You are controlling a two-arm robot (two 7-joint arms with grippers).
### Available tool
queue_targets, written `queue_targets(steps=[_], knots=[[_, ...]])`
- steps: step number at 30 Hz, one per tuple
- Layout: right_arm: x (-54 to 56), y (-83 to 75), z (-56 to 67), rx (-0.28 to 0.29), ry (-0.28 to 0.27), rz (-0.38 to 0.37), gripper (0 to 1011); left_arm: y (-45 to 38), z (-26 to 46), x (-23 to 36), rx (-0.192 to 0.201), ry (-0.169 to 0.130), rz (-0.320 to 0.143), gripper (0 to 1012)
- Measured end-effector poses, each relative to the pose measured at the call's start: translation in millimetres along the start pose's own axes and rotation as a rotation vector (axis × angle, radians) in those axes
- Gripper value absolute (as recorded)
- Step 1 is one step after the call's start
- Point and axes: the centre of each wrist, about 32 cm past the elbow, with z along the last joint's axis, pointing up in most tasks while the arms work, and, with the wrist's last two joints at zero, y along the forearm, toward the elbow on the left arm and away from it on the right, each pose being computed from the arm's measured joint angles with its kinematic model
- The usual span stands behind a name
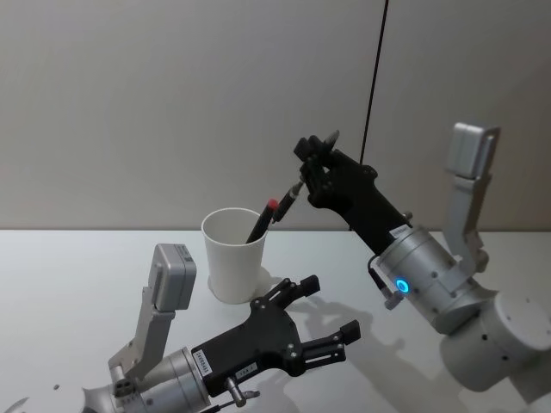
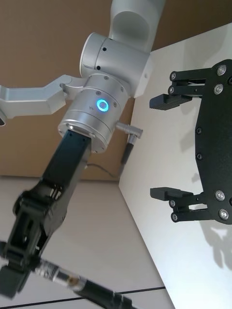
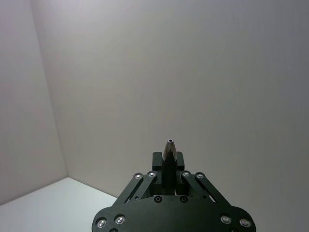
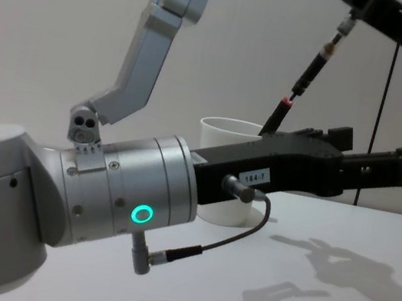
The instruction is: Place the pen into the pen holder.
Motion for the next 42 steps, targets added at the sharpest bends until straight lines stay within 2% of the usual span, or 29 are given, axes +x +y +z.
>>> queue_targets(steps=[9,14,29,39,42], knots=[[-8.2,16.5,-12.3,-0.012,-0.087,0.006,133,0.0,0.0,0.0,0.0,0.0,0.0,1003],[-10.3,23.3,-18.9,-0.024,-0.11,-0.001,133,0.0,0.0,0.0,0.0,0.0,0.0,1003],[-17.1,44.9,-38.2,-0.078,-0.148,-0.034,133,0.0,0.0,0.0,0.0,0.0,0.0,1003],[-19.7,52.6,-44.7,-0.104,-0.159,-0.047,134,0.1,0.0,0.0,0.0,0.0,0.0,1003],[-20.0,53.8,-45.3,-0.106,-0.161,-0.049,195,0.2,0.0,0.1,0.001,0.0,0.001,1004]])
